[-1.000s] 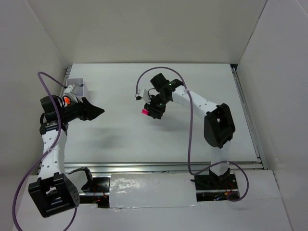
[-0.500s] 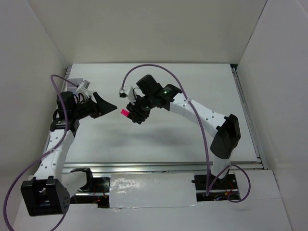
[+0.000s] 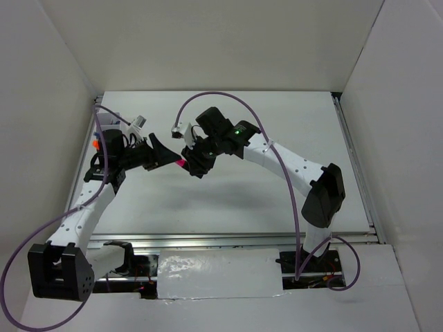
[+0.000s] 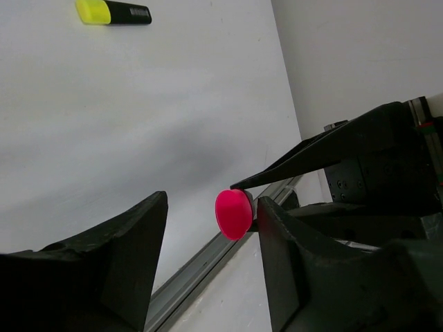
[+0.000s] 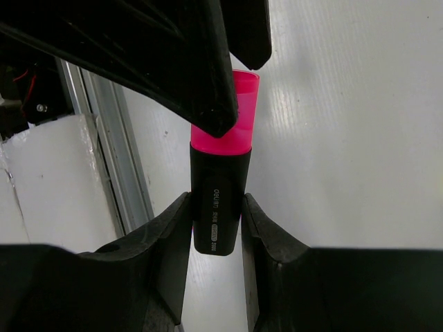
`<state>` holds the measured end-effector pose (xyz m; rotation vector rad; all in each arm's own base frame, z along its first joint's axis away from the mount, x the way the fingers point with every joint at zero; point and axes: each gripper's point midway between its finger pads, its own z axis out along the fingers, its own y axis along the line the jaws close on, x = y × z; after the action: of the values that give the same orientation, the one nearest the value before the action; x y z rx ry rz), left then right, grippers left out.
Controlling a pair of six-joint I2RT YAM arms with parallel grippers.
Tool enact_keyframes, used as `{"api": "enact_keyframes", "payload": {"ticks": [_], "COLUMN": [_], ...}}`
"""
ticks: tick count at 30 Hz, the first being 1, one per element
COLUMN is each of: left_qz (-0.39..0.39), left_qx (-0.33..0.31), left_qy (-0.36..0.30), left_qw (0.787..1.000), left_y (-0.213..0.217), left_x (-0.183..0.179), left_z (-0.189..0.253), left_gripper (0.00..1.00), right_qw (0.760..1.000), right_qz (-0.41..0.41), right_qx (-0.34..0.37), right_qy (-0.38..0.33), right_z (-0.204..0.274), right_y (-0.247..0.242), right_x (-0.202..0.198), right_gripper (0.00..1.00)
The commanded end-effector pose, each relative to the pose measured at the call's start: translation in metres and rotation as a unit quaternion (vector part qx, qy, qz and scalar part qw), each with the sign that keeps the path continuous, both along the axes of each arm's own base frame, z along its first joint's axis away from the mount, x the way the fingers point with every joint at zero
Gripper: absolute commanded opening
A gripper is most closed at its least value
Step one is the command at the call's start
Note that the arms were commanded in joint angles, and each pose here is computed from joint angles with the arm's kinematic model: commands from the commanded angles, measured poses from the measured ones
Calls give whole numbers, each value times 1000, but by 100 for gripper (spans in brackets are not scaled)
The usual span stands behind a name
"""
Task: Sort the stationery into containers
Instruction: Pass the stationery from the right arm to the left
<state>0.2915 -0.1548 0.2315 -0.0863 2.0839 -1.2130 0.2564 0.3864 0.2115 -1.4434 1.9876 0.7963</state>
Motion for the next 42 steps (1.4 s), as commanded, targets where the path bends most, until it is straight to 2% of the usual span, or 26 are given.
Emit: {"api": "enact_keyframes", "payload": {"ticks": [1, 5, 8, 11, 12, 15, 19, 20, 21, 22, 23, 25, 28, 29, 31, 35, 38, 42], "left_qz": [-14, -25, -25, -21, -18, -5, 12, 12, 14, 13, 21, 39, 104, 142, 170, 235, 241, 237], "left_qx": [-13, -18, -15, -11, -9, -6, -15, -12, -9, -5, 16, 68, 172, 215, 278, 399, 449, 461], "left_qy": [-24, -23, -26, -29, -33, -28, -17, -16, -19, -22, -17, -49, -81, -86, -110, -102, -104, -97], "left_qw": [1000, 999, 999, 999, 999, 1000, 1000, 1000, 1000, 1000, 1000, 996, 976, 962, 939, 880, 854, 849], "left_y": [-6, -10, -9, -7, -6, 1, 16, 18, 20, 21, 27, 42, 78, 97, 120, 180, 208, 228], "left_x": [4, 1, 0, -1, 0, 1, 5, 4, 5, 5, 5, 12, 22, 28, 33, 47, 56, 75], "left_z": [16, 16, 15, 15, 17, 17, 19, 19, 23, 24, 17, 28, 36, 38, 48, 48, 49, 41], "left_gripper": [65, 55, 43, 29, 17, 0, 0, 0, 0, 0, 0, 0, 0, 0, 0, 0, 0, 0], "right_qw": [999, 999, 999, 999, 999, 999, 999, 999, 999, 999, 999, 998, 997, 997, 997, 997, 996, 994], "right_qz": [7, 8, 9, 6, 4, -1, -8, -10, -19, -22, -26, -34, -48, -52, -57, -66, -79, -100], "right_qx": [32, 32, 30, 29, 27, 24, 23, 27, 27, 28, 27, 24, 25, 23, 20, 14, 20, 35], "right_qy": [-25, -31, -33, -37, -37, -35, -36, -38, -35, -35, -35, -38, -49, -48, -48, -39, -34, -29], "right_z": [24, 25, 24, 25, 24, 24, 22, 23, 24, 24, 26, 29, 33, 30, 28, 23, 24, 30], "right_y": [13, 15, 16, 17, 17, 17, 17, 18, 18, 19, 19, 18, 13, 10, 5, -2, -6, -12], "right_x": [2, 2, 1, 1, 2, 3, 5, 6, 8, 9, 10, 12, 16, 16, 17, 20, 26, 39], "right_gripper": [0, 0, 0, 1, 4, 9, 9, 12, 19, 45, 54, 73, 74, 74, 75, 74, 74, 74]}}
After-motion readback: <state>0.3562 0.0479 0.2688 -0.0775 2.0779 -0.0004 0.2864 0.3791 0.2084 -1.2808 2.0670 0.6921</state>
